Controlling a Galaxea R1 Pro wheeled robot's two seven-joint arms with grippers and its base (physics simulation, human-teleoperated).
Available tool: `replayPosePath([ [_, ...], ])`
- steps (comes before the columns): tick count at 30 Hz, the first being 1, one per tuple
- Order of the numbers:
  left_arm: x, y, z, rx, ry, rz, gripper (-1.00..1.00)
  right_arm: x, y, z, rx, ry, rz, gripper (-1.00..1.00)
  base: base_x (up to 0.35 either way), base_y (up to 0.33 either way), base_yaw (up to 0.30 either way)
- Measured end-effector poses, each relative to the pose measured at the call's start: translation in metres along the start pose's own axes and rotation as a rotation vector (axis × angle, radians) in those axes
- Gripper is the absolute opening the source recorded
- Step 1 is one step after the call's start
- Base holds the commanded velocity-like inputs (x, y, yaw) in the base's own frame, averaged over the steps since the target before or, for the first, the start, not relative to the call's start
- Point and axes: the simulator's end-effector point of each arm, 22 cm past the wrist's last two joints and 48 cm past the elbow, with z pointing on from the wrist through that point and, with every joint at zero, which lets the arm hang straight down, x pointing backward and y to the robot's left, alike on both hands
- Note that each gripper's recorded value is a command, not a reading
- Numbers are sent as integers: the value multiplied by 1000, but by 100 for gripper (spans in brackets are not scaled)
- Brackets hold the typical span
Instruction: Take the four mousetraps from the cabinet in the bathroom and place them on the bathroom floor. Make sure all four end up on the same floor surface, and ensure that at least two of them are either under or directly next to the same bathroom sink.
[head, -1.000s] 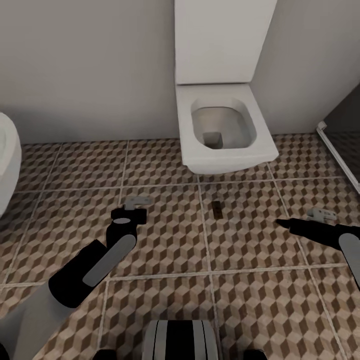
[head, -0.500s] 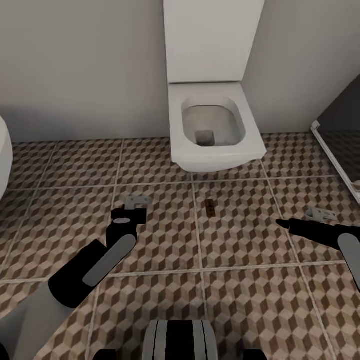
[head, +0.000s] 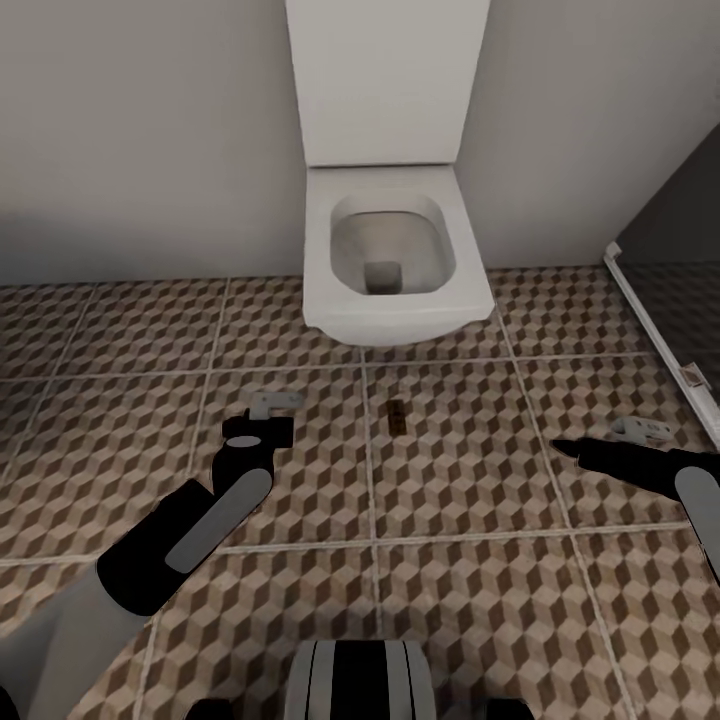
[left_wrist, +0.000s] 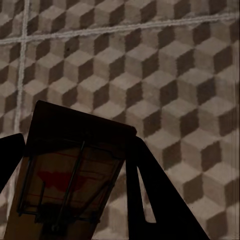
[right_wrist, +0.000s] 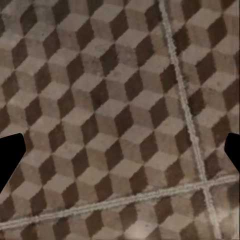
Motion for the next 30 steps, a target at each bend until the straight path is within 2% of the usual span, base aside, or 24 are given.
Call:
replayPosePath([
  [10, 0, -1, 0, 3, 0, 1, -100, 0, 0, 0, 1, 1, -1, 100, 12, -134, 0],
  [23, 0, 0, 1, 3, 0, -5, -100, 1, 0, 1, 2, 1, -1, 100, -77, -97, 0],
  [30, 0, -2, 1, 10, 0, -2, -100, 1, -7, 1, 38, 2, -1, 100, -81, -21, 0],
])
